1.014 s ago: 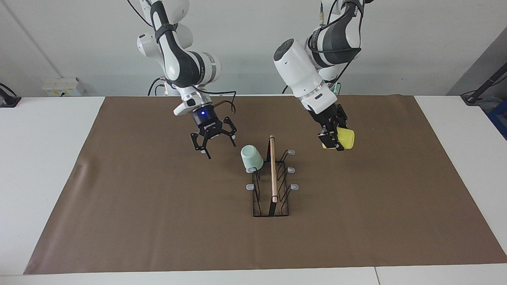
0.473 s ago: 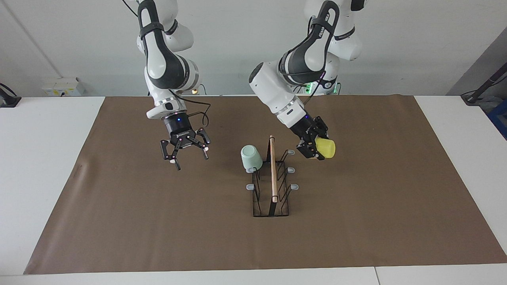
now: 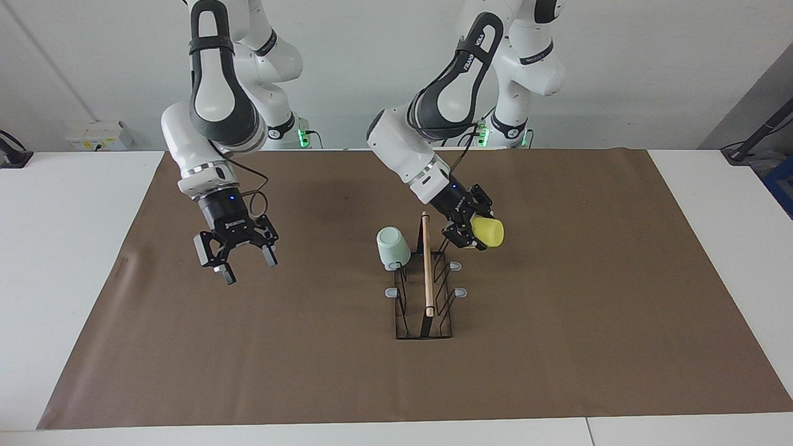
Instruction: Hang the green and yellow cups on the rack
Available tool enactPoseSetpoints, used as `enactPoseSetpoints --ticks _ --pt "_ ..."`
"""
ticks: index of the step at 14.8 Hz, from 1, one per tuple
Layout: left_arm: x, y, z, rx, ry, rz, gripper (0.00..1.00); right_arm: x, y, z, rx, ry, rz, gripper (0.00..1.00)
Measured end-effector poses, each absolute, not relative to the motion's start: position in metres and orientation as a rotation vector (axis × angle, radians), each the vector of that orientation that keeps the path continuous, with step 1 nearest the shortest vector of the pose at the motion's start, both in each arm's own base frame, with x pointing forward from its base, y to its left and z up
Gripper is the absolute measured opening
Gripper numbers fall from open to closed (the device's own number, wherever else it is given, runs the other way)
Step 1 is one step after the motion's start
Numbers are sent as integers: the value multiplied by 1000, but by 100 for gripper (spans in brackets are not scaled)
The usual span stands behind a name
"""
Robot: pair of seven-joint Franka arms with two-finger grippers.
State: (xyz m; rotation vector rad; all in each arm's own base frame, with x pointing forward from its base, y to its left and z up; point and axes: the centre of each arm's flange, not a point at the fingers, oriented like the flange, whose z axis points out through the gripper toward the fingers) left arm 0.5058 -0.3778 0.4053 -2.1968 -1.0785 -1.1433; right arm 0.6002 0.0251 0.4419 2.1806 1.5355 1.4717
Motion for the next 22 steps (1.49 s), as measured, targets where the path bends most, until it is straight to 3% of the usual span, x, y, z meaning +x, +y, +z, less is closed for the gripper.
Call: enactPoseSetpoints --ticks 7,11,15,22 --pt "488 -389 389 -2170 -1050 -1156 69 616 -50 466 2151 1814 1318 100" --pt "481 -397 390 -2160 -1060 -1186 69 622 -73 512 2299 1915 1044 100" --pt "480 -398 389 -2154 -1065 -1198 69 620 -51 547 2556 1815 715 100" --pt "482 -399 386 -2160 -1064 -1203 69 604 24 566 3050 1175 282 100"
